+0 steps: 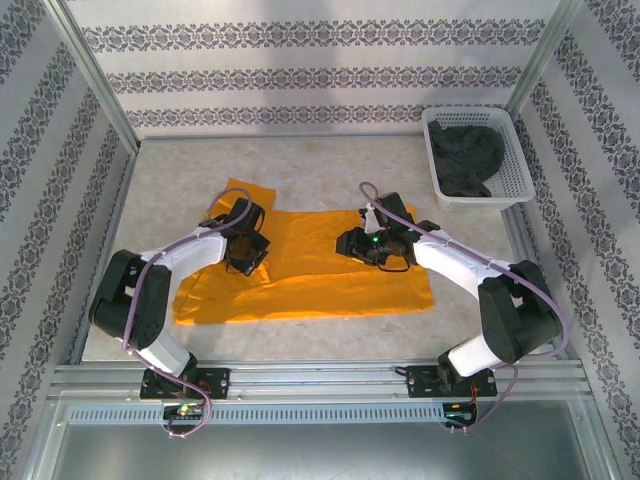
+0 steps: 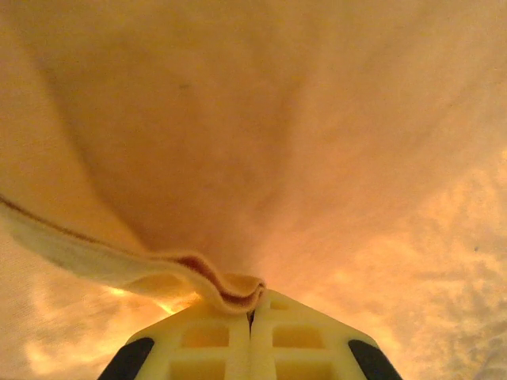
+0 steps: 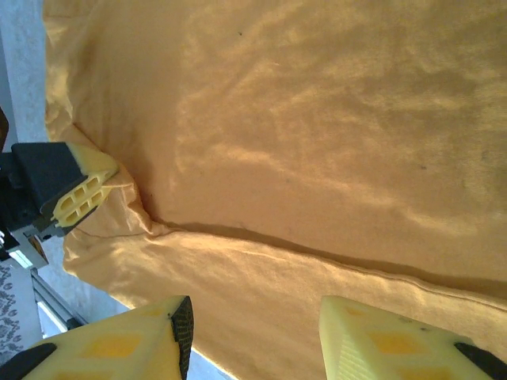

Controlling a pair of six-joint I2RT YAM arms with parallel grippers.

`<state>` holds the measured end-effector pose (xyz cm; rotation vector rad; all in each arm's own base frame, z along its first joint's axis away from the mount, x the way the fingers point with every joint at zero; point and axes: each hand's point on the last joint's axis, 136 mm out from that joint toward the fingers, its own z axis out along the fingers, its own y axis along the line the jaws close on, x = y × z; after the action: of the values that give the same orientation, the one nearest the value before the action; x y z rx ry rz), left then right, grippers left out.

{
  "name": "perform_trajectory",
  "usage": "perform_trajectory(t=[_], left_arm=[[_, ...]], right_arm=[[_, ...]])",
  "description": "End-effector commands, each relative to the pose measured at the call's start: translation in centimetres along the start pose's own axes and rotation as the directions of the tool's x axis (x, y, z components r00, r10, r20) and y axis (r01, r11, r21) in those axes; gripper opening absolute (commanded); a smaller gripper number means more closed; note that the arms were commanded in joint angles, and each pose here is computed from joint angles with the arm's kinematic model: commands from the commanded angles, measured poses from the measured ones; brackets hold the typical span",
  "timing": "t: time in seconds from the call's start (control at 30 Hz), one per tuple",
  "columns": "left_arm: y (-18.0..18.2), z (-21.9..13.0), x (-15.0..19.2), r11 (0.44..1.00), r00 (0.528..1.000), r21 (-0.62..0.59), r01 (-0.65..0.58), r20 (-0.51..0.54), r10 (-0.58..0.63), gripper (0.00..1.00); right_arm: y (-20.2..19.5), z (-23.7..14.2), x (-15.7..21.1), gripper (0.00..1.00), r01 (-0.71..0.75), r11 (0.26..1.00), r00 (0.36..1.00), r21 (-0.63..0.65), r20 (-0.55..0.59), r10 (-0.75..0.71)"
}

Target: Fold and stack the t-shirts

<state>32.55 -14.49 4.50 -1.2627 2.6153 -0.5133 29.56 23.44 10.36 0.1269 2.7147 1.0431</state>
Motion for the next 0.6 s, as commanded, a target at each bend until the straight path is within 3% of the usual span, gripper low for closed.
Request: perform_trajectory(t=[0.0, 0.23, 0.5, 0.53, 0.57], left_arm=[[0.3, 0.4, 0.8, 0.992, 0.993, -0.053, -0.113, -0.034, 0.111, 0.0], [-1.9, 0.9, 0.2, 0.972, 0.974, -0.06, -0.228, -0.032, 0.226, 0.0], [-1.7, 2.3, 1.1, 0.941, 0.945, -0.107, -0.321, -0.108, 0.31, 0.0], [-1.5, 2.3, 1.1, 0.934, 0.94, -0.121, -0.335, -0.114, 0.323, 0.07], [-1.4, 2.1, 1.0, 0.927, 0.936, -0.14, -0.348, -0.115, 0.333, 0.22]], right_arm=[[-0.4, -0.7, 0.2, 0.47, -0.021, 1.0, 1.0, -0.005, 0.003, 0.021], [-0.9, -0.7, 0.2, 0.46, -0.037, 0.999, 0.999, -0.006, -0.005, 0.037], [-0.9, -0.4, 0.1, 0.46, -0.044, 0.999, 0.999, -0.009, -0.021, 0.043], [-1.0, -0.3, 0.1, 0.46, -0.048, 0.999, 0.999, -0.007, -0.023, 0.048], [-1.1, -0.3, 0.2, 0.46, -0.05, 0.999, 0.998, -0.003, -0.027, 0.05]])
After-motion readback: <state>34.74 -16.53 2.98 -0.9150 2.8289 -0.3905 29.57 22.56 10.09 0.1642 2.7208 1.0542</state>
